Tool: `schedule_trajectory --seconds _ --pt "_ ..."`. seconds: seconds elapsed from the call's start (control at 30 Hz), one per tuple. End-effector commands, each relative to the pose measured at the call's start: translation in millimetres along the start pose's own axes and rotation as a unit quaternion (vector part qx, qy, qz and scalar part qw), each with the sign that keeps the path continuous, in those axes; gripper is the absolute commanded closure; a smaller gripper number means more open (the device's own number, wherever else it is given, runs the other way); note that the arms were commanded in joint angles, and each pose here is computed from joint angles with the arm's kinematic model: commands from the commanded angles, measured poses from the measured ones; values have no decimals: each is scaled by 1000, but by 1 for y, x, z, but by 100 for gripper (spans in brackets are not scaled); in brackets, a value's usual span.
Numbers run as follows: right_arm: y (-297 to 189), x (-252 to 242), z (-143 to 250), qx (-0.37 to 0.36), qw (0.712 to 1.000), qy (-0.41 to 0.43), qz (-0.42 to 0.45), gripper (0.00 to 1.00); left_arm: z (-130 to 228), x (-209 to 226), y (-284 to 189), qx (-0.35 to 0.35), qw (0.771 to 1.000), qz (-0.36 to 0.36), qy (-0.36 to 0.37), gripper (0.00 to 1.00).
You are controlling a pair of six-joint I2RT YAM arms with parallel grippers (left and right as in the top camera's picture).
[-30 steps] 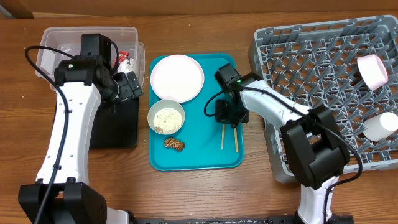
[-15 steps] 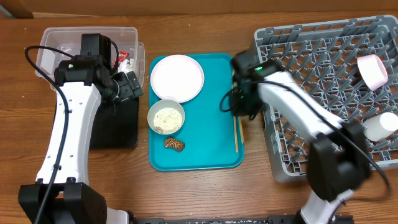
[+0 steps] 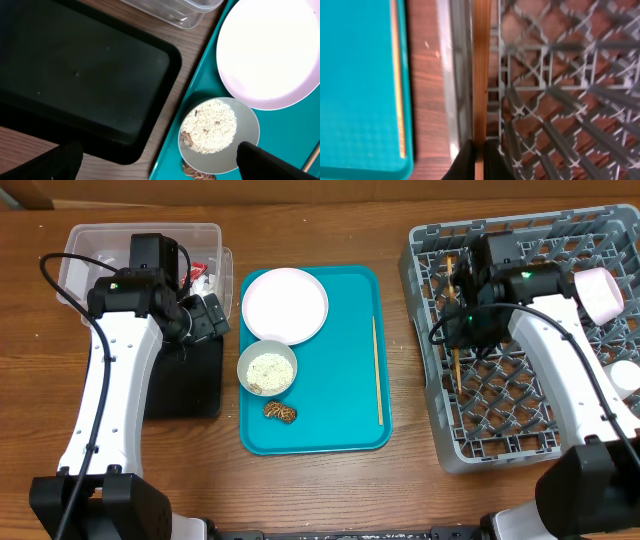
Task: Sort waste into correct bins and load items into the dishwasher
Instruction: 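Return the right gripper to the remaining chopstick on the tray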
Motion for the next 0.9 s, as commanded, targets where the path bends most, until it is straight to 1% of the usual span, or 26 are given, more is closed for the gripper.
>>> schedule_trajectory --seconds 0.0,0.1,0.17,0.2,0.23,0.3,0.33,0.37,0.47,0.53,0.63,0.73,0.8,0.87 --pt "16 0 7 23 1000 -6 -1 96 -1 0 -8 -15 1000 2 -1 0" --pt "19 1 9 29 1000 -6 -9 96 -1 0 -8 -15 1000 2 -1 0" --pt "19 1 9 28 1000 -6 -8 93 -1 0 -8 -15 1000 2 -1 0" --pt "19 1 9 28 1000 -6 -8 86 -1 0 -8 -15 1000 2 -1 0" --pt "19 1 9 29 1000 -6 -8 77 -1 0 -8 -15 1000 2 -1 0" --pt "19 1 9 29 1000 -6 -9 71 -1 0 -8 -15 1000 2 -1 0" --pt "19 1 9 29 1000 -6 -8 64 -1 0 -8 -15 1000 2 -1 0" --pt "19 1 9 29 1000 -6 -8 61 -1 0 -8 -15 1000 2 -1 0" --pt "11 1 4 18 1000 20 -9 60 -1 0 -8 -15 1000 2 -1 0" --pt "-3 7 -5 -6 999 22 -31 60 -1 0 -8 -15 1000 2 -1 0" --pt "-19 28 -18 -40 995 1 -95 59 -1 0 -8 -14 1000 2 -1 0" --pt "-17 50 -20 -46 992 -29 -110 51 -1 0 -8 -13 1000 2 -1 0" --pt "-7 71 -18 -33 991 -54 -115 50 -1 0 -8 -14 1000 2 -1 0" --pt "10 88 -15 -16 992 -57 -110 50 -1 0 -8 -14 1000 2 -1 0"
Point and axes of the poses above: each gripper's point midway between its finger pads, its own y axis out along the fingers, its own x axis along the line the jaws close on, z = x × y, the point moved 9 cm from there along -y, back along the fingers, and after that the axes turned 1 degree about -y, right-handed, at the moved point
